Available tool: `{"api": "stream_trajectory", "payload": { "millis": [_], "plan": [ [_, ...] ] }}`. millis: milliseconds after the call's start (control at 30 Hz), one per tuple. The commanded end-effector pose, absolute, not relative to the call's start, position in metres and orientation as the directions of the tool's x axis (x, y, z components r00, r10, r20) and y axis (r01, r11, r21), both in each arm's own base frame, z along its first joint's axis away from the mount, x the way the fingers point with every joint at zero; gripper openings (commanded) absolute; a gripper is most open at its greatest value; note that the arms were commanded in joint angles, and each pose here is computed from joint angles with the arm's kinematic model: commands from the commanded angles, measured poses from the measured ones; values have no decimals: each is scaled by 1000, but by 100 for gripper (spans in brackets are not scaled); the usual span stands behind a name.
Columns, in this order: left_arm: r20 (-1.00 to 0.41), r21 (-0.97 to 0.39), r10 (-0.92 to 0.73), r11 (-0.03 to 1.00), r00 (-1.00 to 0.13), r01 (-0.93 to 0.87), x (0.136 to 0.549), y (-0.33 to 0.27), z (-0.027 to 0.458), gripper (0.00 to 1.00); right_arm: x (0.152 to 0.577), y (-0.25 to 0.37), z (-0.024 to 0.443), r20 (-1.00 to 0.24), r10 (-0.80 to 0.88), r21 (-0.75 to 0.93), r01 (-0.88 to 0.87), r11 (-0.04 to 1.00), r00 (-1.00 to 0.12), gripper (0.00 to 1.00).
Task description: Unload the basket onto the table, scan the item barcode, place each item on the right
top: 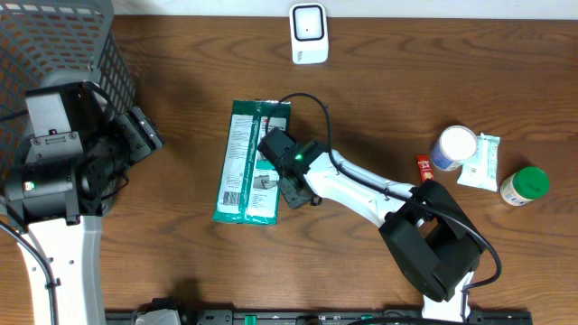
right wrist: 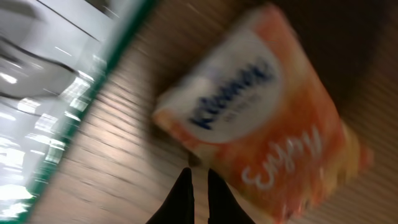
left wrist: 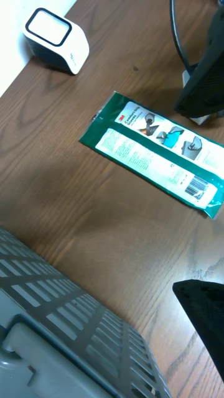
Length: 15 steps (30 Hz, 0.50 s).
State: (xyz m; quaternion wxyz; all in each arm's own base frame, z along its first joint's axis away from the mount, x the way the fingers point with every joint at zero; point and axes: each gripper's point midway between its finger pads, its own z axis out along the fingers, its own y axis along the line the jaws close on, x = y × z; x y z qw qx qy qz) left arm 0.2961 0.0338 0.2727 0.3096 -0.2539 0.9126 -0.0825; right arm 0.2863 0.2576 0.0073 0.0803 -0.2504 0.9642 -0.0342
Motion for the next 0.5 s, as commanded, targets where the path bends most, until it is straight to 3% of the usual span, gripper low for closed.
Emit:
{"api": "stream_trajectory", "payload": {
  "millis": [0, 267, 467],
  "plan": [
    [-527, -296, -507, 862, -682, -412, 296, 36, 273, 81, 301, 237, 25, -170, -488, -214, -451, 867, -856, 4],
    [-527, -296, -507, 862, -682, -412, 296, 36, 273, 81, 309, 203, 35, -128, -486, -281, -439, 854, -864, 9],
    [-527, -296, -507, 862, -682, -412, 296, 36, 273, 82, 325, 187, 32, -140, -387, -188, -359, 914, -912, 11]
  ]
}}
